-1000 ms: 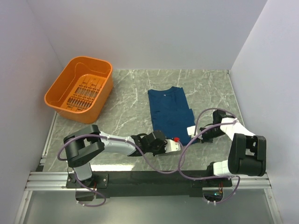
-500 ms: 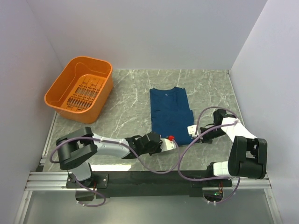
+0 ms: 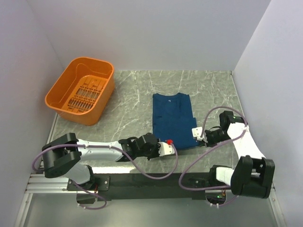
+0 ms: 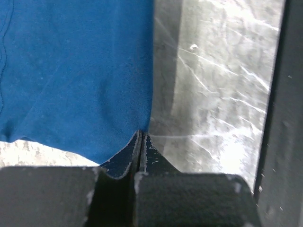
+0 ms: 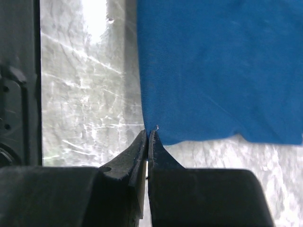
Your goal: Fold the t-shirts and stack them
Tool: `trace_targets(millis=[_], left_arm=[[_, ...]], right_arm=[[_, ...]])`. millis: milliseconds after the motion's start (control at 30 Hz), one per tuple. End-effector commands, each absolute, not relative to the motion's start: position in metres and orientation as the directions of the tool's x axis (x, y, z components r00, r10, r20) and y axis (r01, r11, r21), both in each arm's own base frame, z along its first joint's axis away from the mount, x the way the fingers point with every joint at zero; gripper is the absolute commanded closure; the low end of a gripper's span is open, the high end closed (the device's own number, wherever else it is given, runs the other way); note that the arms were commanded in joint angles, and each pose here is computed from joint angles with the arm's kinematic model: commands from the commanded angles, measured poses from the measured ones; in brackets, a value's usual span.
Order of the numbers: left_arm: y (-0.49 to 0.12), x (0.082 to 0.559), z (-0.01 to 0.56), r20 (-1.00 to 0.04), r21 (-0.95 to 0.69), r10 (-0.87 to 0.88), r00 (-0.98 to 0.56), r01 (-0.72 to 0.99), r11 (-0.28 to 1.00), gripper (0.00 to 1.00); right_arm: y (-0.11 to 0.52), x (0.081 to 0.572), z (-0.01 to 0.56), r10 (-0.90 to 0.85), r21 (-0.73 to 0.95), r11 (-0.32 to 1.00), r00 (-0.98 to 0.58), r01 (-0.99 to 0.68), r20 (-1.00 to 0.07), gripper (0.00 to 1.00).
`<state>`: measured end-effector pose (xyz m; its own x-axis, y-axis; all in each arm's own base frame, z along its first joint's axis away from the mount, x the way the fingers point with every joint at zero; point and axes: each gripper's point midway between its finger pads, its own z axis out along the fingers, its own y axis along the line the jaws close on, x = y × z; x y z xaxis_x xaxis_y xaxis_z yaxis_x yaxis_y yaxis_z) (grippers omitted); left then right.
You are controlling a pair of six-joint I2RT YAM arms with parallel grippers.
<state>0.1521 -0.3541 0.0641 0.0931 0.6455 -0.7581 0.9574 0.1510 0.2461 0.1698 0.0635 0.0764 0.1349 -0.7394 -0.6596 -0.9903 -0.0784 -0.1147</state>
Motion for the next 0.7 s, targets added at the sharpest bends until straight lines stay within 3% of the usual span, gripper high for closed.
trace_targets(millis=[0, 233, 400, 433, 467, 500, 533, 667], left_arm=[[-0.364, 0.150, 0.100, -0.789, 0.260, 0.598, 0.141, 0.959, 0.116, 0.99], [-0.352, 0.245, 0.137, -0.840, 0.255, 0.538, 0.071, 0.927, 0.274, 0.99], [-0.363, 0.344, 0.174, -0.845, 0.306, 0.530, 0.068, 0.875, 0.375, 1.00], [-0.362, 0.358, 0.156, -0.826, 0.293, 0.563, 0.030, 0.876, 0.382, 0.99], [-0.363, 0.385, 0.177, -0.842, 0.314, 0.538, 0.041, 0.848, 0.426, 1.00], [-0.362, 0.399, 0.179, -0.841, 0.326, 0.540, 0.042, 0.835, 0.443, 0.99], [-0.358, 0.427, 0.182, -0.838, 0.349, 0.545, 0.027, 0.794, 0.497, 0.99], [-0.343, 0.489, 0.179, -0.848, 0.376, 0.529, -0.012, 0.690, 0.619, 1.00]], right_arm=[[0.067, 0.187, 0.110, -0.723, -0.163, 0.023, 0.096, -0.986, -0.684, 1.00], [0.061, 0.274, 0.159, -0.640, -0.101, 0.342, -0.153, -0.934, -0.753, 1.00], [0.065, 0.350, 0.177, -0.539, -0.021, 0.452, -0.255, -0.892, -0.803, 1.00], [0.067, 0.368, 0.193, -0.510, -0.017, 0.484, -0.266, -0.875, -0.818, 1.00], [0.067, 0.385, 0.182, -0.493, 0.023, 0.509, -0.313, -0.860, -0.812, 1.00], [0.067, 0.409, 0.200, -0.484, -0.027, 0.525, -0.272, -0.851, -0.832, 1.00], [0.072, 0.424, 0.190, -0.446, 0.041, 0.562, -0.344, -0.826, -0.826, 1.00], [0.076, 0.491, 0.195, -0.376, 0.026, 0.670, -0.368, -0.742, -0.850, 1.00]])
